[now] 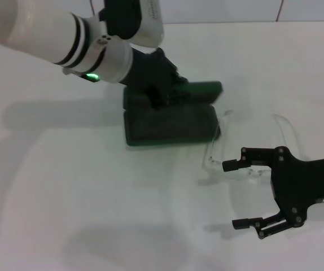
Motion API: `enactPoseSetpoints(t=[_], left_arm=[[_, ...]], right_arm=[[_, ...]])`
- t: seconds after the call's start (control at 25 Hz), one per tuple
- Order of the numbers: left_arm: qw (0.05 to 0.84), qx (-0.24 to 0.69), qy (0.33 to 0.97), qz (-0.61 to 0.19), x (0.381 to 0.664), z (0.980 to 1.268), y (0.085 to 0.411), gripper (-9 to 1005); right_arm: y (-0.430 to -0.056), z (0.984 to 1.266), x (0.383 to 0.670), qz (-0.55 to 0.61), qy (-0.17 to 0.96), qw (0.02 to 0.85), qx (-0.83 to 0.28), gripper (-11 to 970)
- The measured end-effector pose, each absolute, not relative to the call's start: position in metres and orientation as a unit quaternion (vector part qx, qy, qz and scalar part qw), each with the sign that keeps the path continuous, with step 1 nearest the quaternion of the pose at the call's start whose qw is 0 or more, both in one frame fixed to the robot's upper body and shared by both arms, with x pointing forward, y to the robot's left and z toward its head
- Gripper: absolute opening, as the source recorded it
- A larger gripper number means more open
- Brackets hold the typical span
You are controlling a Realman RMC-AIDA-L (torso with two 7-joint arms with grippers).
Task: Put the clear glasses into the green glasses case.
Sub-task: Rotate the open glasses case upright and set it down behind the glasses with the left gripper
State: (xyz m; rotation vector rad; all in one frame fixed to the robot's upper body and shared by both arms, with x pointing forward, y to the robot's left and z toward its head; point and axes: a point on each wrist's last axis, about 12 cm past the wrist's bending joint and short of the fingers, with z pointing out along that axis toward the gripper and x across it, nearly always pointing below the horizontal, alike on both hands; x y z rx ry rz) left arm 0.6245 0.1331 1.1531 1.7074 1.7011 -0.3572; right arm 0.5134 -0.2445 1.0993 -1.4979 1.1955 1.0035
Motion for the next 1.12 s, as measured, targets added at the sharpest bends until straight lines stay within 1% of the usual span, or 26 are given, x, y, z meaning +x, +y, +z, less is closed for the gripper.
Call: enactPoseSetpoints(t=[0.08, 0.2, 0.68, 0.88, 1.0, 1.12], left_arm=[[0.338, 0.669, 0.645, -0.152, 0.621, 1.156, 0.130, 209], [0.336, 0.678, 0.635, -0.153, 0.620, 1.155, 0.128, 210], [0.346, 0.665, 0.642, -0.159, 0.619, 1.151, 0.129, 212], [0.360, 0.647, 0.649, -0.176, 0.617, 1.153, 0.135, 432], [0.393, 0.626, 0.646, -0.192, 0.611, 1.159, 0.145, 436], [0.442, 0.602, 0.630, -0.214, 0.598, 1.165, 0.159, 440]], right_arm=[[-0.244, 1.100, 0.513, 0.410, 0.487, 0.470, -0.612, 870], [-0.244, 1.100, 0.514, 0.410, 0.486, 0.470, -0.612, 870], [-0.244, 1.099, 0.514, 0.411, 0.491, 0.470, -0.608, 870], [-0.245, 1.103, 0.515, 0.415, 0.495, 0.473, -0.599, 870], [-0.246, 1.112, 0.522, 0.419, 0.512, 0.467, -0.587, 869], [-0.249, 1.130, 0.529, 0.415, 0.533, 0.457, -0.579, 869]])
